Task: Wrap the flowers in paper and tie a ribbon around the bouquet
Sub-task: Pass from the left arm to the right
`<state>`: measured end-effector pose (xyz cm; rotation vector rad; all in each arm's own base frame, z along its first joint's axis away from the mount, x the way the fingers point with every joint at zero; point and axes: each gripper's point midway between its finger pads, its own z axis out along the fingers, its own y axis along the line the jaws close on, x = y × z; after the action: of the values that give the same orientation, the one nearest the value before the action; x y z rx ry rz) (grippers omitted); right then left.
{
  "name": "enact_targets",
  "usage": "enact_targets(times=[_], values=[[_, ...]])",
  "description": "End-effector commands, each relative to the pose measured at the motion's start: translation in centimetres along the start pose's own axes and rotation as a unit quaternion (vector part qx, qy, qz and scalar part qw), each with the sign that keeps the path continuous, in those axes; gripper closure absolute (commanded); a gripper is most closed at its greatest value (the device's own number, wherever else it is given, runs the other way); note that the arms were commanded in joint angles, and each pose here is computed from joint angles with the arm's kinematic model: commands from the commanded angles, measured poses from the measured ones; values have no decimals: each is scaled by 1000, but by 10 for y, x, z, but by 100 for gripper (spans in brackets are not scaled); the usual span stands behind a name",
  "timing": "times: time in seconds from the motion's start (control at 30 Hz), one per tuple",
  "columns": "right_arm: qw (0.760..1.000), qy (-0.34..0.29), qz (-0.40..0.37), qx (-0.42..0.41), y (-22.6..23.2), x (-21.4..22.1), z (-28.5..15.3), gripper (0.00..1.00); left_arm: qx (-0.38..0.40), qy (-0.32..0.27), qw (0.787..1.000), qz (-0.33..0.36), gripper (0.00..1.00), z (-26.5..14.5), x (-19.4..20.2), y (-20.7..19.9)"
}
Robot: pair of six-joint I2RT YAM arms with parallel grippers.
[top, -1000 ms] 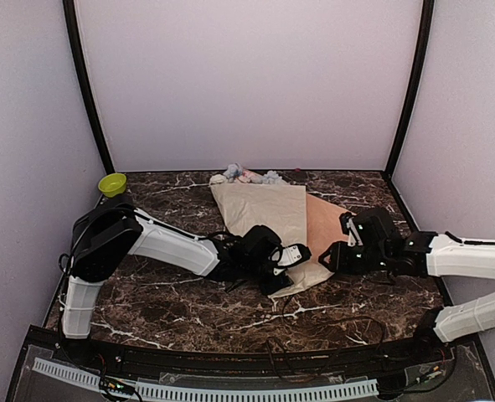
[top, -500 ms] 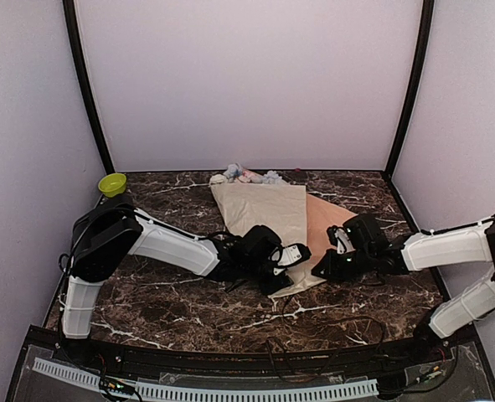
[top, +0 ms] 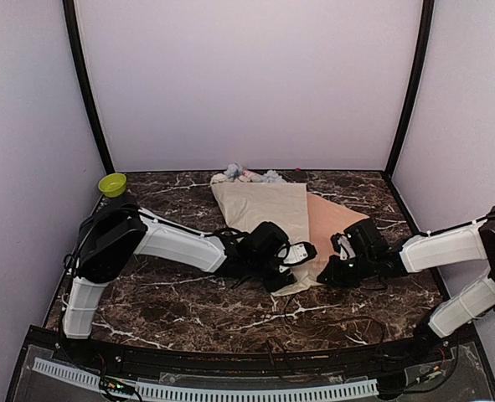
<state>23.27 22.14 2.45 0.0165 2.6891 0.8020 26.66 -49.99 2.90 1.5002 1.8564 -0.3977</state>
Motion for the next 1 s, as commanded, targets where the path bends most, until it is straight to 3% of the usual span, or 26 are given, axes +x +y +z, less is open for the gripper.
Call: enact_targets(times=[0.0,0.27,0.47,0.77,0.97], values=[[1000,6,2,8,-6,3,1,92,-23,8,1000,14,53,8,-5,9],[1000,5,-9,13,-2,-2,-3,92,4,12,999,32,55,11,-3,0],[996,-50,-61,-41,37,-46,-36,85,35,35,999,22,56,10,20,-14],[993,8,-9,-118,50,-42,-10,66,36,27,999,9,55,11,16,-15],[989,20,-5,-145,56,-38,-3,66,35,30,999,9,55,11,20,-15]])
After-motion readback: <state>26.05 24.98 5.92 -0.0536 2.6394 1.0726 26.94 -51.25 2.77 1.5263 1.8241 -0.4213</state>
